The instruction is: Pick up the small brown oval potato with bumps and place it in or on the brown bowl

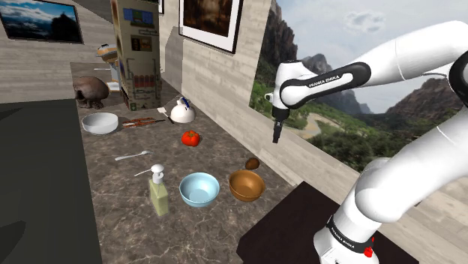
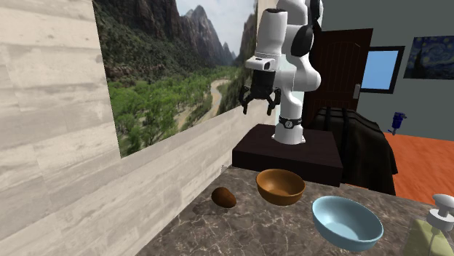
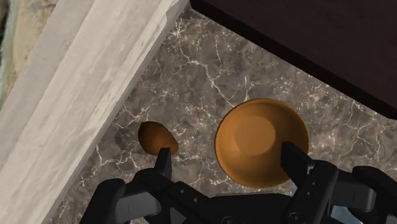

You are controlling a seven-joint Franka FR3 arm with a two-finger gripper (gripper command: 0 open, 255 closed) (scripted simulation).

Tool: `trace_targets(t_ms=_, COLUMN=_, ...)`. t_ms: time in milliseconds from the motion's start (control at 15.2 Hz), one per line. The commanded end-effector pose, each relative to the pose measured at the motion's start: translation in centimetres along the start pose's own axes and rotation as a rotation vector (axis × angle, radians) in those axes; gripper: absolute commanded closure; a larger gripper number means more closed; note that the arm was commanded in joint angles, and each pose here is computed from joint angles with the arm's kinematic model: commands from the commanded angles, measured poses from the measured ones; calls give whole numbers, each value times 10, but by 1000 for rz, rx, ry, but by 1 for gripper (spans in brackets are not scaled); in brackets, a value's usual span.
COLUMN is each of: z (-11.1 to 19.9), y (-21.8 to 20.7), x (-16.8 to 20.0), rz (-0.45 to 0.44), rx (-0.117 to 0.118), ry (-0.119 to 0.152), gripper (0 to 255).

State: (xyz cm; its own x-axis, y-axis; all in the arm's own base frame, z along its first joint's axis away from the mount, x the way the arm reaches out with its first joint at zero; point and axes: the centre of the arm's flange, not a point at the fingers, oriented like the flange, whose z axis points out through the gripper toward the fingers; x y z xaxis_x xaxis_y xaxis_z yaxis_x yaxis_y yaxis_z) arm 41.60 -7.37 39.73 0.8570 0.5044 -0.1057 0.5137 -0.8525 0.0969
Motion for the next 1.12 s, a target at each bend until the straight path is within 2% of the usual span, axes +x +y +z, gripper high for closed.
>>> trace_targets(t_ms=0, z=28, y=8, x=11, rz=-68, rx=-10, ry=-9, gripper=0)
trace_targets(t_ms=1056, z=211, y=62, x=100, rz=-581, rx=-85, ry=-84, gripper=0)
